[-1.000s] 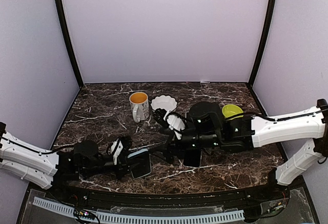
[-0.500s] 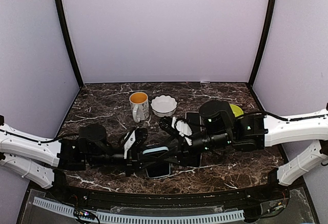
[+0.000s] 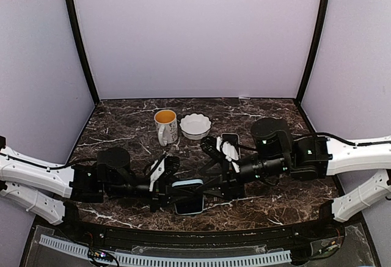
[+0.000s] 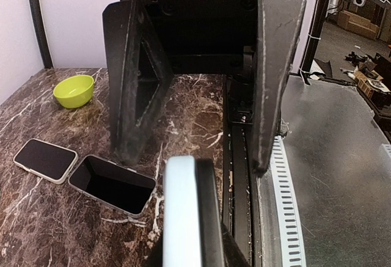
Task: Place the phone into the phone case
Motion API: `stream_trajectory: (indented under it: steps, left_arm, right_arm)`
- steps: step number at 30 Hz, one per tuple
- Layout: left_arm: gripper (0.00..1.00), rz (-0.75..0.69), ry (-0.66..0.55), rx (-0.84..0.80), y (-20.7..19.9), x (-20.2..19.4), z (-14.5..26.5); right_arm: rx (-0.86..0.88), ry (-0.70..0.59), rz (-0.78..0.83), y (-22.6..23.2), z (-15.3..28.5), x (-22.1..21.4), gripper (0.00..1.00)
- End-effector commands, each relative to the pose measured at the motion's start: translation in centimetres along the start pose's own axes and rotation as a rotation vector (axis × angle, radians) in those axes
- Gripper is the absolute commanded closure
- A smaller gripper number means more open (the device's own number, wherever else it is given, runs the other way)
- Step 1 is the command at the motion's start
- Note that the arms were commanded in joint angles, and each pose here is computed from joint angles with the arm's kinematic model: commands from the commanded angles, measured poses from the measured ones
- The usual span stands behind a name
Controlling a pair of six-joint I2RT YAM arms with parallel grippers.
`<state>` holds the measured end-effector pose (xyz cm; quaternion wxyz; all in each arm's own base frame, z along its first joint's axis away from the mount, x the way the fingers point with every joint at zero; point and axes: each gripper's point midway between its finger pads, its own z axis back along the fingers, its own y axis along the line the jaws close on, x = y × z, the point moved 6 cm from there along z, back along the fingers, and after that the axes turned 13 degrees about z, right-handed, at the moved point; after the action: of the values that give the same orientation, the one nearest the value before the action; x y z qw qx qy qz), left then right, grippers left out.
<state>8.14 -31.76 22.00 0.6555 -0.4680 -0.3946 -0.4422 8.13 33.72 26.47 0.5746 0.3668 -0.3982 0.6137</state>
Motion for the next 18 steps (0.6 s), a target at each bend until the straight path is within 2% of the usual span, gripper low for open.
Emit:
stream_trajectory:
  steps: [1, 7, 8, 10, 18]
  left_arm:
    - [1.00, -0.038, -0.116, -0.061, -1.5, 3.7, 0.4]
    - [1.00, -0.048, -0.121, -0.072, -1.7, 3.8, 0.5]
    - [1.00, -0.049, -0.122, -0.072, -1.7, 3.8, 0.5]
    - [1.00, -0.049, -0.129, -0.079, -1.8, 4.0, 0.5]
    - [1.00, -0.006, -0.154, -0.120, -2.3, 4.2, 1.0]
  right_arm:
    - [0.014, 0.006, -0.014, 0.0, -0.6, -0.3, 0.47]
    - [0.033, 0.024, -0.019, 0.1, -1.1, -0.6, 0.72]
    - [0.040, 0.033, -0.021, 0.1, -1.2, -0.8, 0.78]
    - [0.049, 0.042, -0.022, 0.2, -1.3, -0.8, 1.00]
    - [0.016, -0.089, 0.017, 0.4, 1.2, 1.6, 1.00]
